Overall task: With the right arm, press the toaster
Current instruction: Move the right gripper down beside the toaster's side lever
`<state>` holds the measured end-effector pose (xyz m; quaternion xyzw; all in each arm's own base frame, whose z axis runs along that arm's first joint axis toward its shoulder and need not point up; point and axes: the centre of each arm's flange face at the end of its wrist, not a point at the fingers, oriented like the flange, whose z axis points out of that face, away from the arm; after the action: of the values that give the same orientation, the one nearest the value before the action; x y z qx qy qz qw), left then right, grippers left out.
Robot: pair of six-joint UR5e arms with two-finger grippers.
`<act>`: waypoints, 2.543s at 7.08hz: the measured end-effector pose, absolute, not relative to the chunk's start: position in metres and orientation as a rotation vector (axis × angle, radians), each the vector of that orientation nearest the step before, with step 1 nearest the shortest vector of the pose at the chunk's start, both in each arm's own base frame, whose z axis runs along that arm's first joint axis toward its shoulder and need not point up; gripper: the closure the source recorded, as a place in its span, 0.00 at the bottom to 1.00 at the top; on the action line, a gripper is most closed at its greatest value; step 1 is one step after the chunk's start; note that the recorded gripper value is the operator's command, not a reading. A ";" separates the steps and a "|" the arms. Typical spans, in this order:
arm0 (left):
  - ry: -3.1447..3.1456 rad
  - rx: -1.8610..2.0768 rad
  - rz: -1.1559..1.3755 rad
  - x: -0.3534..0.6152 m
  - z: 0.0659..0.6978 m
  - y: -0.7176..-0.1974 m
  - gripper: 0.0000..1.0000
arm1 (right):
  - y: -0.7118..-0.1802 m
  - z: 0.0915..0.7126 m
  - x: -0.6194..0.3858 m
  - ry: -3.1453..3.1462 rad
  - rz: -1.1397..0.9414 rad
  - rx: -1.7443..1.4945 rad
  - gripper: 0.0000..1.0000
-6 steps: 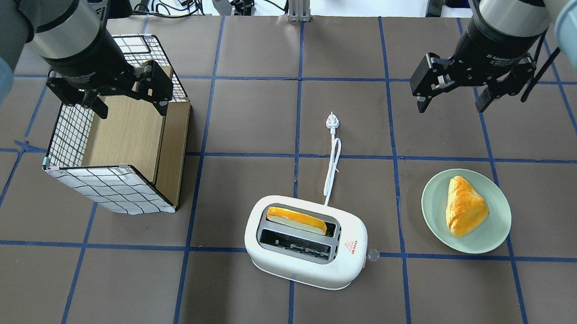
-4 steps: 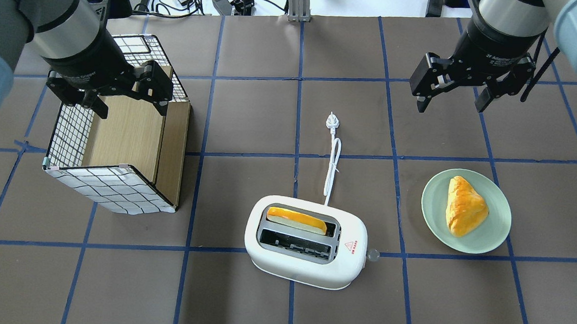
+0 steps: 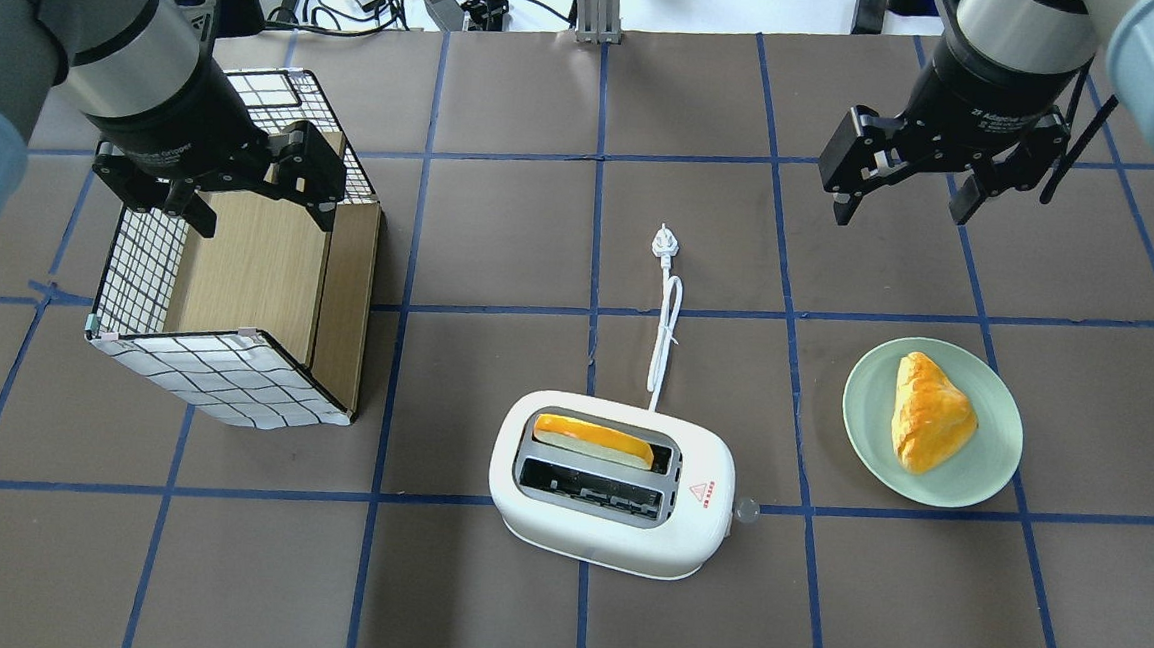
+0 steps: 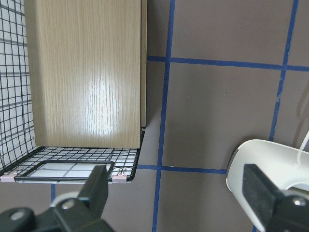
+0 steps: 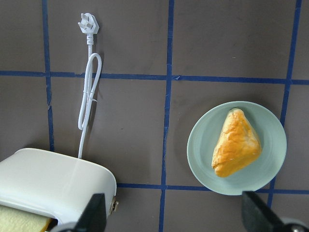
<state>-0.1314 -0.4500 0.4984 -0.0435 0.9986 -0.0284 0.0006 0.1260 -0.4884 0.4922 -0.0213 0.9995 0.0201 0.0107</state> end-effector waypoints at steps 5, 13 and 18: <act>3.136 -0.137 -0.088 -0.131 0.498 -0.450 0.00 | -0.477 0.494 0.125 3.120 0.130 -0.003 0.12; 3.136 -0.137 -0.089 -0.131 0.498 -0.450 0.00 | -0.347 0.441 0.127 3.083 0.528 0.155 1.00; 3.136 -0.137 -0.089 -0.131 0.498 -0.450 0.00 | -0.340 0.341 0.134 3.001 0.496 0.162 1.00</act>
<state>-0.1314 -0.4499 0.4984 -0.0435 0.9986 -0.0285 0.0006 0.1343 -0.3398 0.3410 0.0533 0.9841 0.1628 0.0477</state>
